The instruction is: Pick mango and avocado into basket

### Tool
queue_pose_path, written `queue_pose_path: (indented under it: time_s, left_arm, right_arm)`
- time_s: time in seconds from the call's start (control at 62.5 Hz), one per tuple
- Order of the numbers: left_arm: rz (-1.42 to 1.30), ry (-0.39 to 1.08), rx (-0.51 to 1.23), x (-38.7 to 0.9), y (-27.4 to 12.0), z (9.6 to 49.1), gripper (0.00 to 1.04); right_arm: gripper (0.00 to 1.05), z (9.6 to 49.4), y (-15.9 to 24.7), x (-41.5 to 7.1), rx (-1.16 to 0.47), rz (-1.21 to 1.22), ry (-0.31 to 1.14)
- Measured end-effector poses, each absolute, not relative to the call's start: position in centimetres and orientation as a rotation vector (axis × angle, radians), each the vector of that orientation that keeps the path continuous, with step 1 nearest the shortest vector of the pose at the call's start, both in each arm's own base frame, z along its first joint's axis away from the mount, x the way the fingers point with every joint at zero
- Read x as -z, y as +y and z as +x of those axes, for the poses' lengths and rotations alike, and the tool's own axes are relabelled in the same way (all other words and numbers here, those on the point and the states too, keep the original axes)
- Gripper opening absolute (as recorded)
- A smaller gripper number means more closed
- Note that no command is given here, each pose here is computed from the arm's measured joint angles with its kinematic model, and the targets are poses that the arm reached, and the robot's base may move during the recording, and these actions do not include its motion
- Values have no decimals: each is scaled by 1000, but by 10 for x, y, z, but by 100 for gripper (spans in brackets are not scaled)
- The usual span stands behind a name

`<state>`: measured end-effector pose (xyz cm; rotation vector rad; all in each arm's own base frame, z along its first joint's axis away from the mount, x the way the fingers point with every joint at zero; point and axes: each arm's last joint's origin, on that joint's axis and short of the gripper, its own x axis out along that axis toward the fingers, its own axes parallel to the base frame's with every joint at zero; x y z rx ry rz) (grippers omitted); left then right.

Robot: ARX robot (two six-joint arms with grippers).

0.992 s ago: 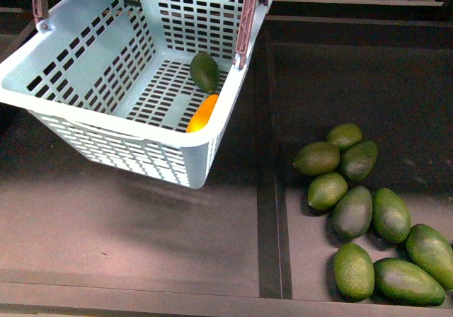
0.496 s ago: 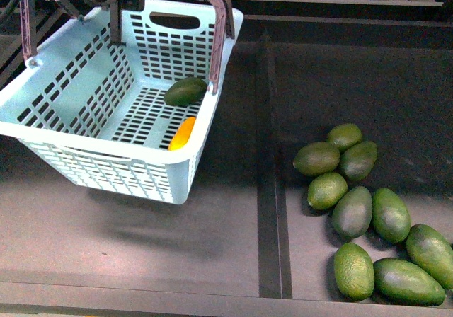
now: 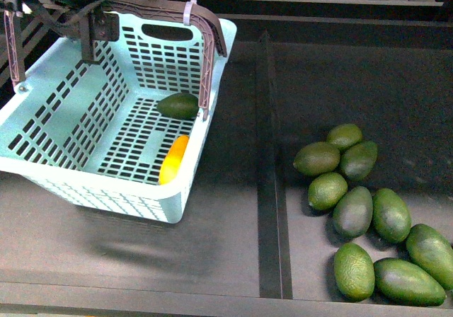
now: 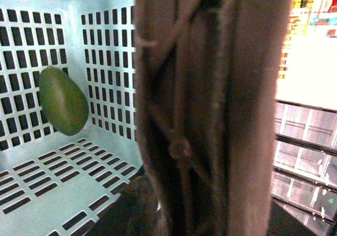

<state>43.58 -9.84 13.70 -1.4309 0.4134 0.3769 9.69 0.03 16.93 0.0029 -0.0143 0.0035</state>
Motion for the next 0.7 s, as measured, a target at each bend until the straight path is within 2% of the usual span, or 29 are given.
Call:
queue_pose_path:
  time_s: [0.128,0.24,0.352,0.448,0.48,0.512,0.576,0.592,0.704]
  left_arm:
    - [-1430,357,-409,-155,-93,419,77]
    - [-1400,311,-515,-171,-82,392,97]
    - [-1389,271,-566,-193,-75,361,96]
    - [-1381,251,-564,-214,-84,334,96]
    - [-1344,265,-499,-217,-88,331,94]
    - [-1274,254,-312,-220,-93,324,87]
    - [-981,156,-62,-221,-90,306,73]
    - [-819,95,-12,-222,-85,296,68]
    - [-339,-18,11,-220,-61,267,47]
  right_arm:
    - [96,97,0,-169,-3,3,-14]
    - [96,97,0,-169,-3,3,-14]
    - [96,97,0,-169,-3,3,-14]
    - [96,97,0,-169,-3,3,-14]
    - [96,97,0,-169,-3,3,-14]
    - [96,97,0,-169,-3,3,-14]
    - [96,97,0,-169,-3,3,-14]
    - [96,97,0,-169,-2,3,-14]
    - [96,97,0,-169,-2,3,-14]
